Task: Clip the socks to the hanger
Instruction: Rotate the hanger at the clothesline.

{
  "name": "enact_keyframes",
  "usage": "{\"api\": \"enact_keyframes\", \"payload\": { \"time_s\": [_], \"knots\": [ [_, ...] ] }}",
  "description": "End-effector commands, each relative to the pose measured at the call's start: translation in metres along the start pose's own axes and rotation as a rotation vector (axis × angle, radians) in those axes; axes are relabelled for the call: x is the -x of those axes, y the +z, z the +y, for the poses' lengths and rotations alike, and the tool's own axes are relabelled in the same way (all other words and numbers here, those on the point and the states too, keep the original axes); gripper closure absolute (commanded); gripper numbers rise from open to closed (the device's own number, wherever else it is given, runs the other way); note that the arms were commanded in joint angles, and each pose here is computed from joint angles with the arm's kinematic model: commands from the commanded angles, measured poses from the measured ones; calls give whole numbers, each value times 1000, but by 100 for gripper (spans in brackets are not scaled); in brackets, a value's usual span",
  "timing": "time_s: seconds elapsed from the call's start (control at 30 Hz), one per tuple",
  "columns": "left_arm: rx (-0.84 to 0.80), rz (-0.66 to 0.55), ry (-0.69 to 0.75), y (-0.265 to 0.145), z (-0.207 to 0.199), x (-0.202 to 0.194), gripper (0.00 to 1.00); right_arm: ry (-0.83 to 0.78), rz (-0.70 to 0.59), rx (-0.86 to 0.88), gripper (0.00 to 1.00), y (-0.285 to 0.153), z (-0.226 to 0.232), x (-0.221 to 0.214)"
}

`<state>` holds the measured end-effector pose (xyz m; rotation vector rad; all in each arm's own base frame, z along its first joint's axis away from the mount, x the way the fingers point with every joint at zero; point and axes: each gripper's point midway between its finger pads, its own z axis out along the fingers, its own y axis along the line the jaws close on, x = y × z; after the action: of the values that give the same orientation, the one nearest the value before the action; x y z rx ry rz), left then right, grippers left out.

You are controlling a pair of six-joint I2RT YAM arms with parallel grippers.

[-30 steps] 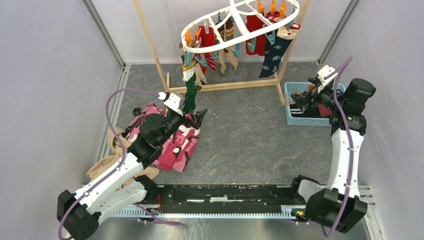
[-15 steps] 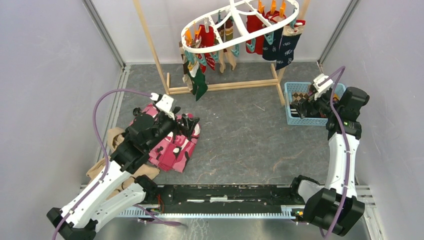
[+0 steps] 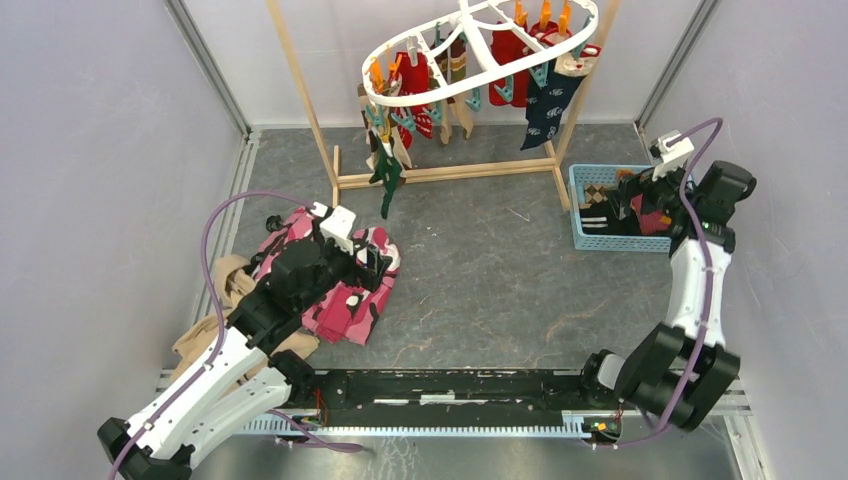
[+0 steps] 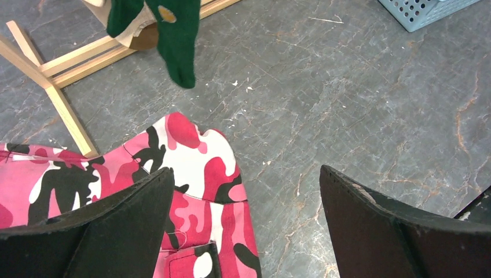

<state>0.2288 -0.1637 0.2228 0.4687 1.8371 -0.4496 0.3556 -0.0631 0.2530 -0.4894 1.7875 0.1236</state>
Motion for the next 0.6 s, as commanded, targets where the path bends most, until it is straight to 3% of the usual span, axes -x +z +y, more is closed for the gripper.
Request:
{"api": "enact_keyframes", "payload": {
  "time_s": [0.0, 0.33, 0.57],
  "knots": [
    [13, -14, 35, 0, 7, 2, 0, 40, -62, 127, 2, 15, 1, 14],
    [100, 5, -11, 7, 39, -4, 1, 34, -1, 62, 2, 21, -2, -29],
    [75, -16, -52, 8, 46, -1, 3, 57, 51, 1, 2, 24, -18, -41]
  ]
}}
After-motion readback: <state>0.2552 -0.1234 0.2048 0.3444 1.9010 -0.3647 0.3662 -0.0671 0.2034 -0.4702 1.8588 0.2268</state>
